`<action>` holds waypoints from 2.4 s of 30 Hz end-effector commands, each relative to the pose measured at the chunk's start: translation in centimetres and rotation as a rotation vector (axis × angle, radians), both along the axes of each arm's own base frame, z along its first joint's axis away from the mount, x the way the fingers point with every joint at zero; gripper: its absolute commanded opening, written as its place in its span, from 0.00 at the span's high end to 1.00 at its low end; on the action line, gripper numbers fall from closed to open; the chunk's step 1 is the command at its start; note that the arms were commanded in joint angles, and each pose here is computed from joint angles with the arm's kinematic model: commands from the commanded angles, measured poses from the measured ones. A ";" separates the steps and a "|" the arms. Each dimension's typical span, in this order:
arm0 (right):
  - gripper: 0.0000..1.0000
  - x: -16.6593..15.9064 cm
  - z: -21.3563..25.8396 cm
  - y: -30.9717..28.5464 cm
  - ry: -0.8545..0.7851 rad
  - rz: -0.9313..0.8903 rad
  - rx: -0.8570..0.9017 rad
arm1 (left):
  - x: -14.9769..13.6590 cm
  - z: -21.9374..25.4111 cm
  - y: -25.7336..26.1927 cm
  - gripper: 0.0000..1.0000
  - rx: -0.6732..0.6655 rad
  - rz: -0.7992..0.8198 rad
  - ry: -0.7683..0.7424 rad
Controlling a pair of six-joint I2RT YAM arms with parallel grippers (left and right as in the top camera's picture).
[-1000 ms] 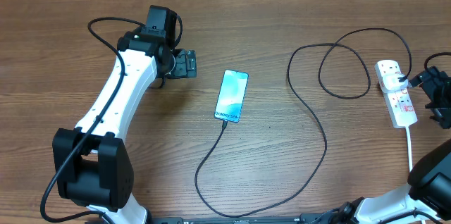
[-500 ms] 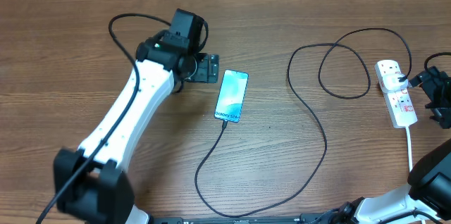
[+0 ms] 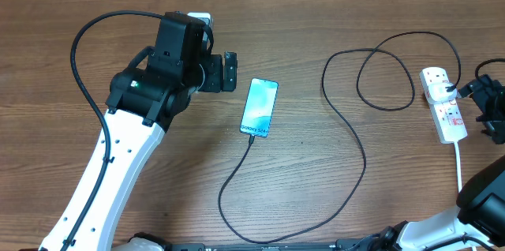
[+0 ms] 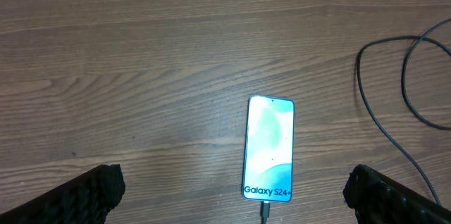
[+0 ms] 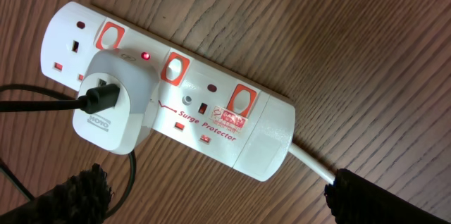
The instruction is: Plug charger to phone and switch on socket
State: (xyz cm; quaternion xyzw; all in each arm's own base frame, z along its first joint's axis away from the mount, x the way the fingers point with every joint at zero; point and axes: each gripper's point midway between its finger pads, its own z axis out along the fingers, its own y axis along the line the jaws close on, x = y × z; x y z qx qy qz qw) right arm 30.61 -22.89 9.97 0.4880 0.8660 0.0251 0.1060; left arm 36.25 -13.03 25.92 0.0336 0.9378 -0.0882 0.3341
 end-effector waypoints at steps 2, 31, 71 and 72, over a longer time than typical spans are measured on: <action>0.00 0.6 0.8 -0.2 -0.026 0.001 -0.014 | 0.3 0.2 0.4 0.00 0.019 -0.001 -0.011; 0.00 0.6 0.8 -0.2 -0.026 0.001 -0.014 | -3.5 -6.6 0.1 0.01 0.073 -0.046 0.124; 0.00 0.6 0.8 -0.2 -0.026 0.001 -0.014 | -10.9 -4.3 9.0 0.00 -0.173 0.161 -0.680; 0.00 0.6 0.8 -0.2 -0.026 0.001 -0.014 | -11.1 -4.2 9.2 0.01 -0.176 0.168 -0.697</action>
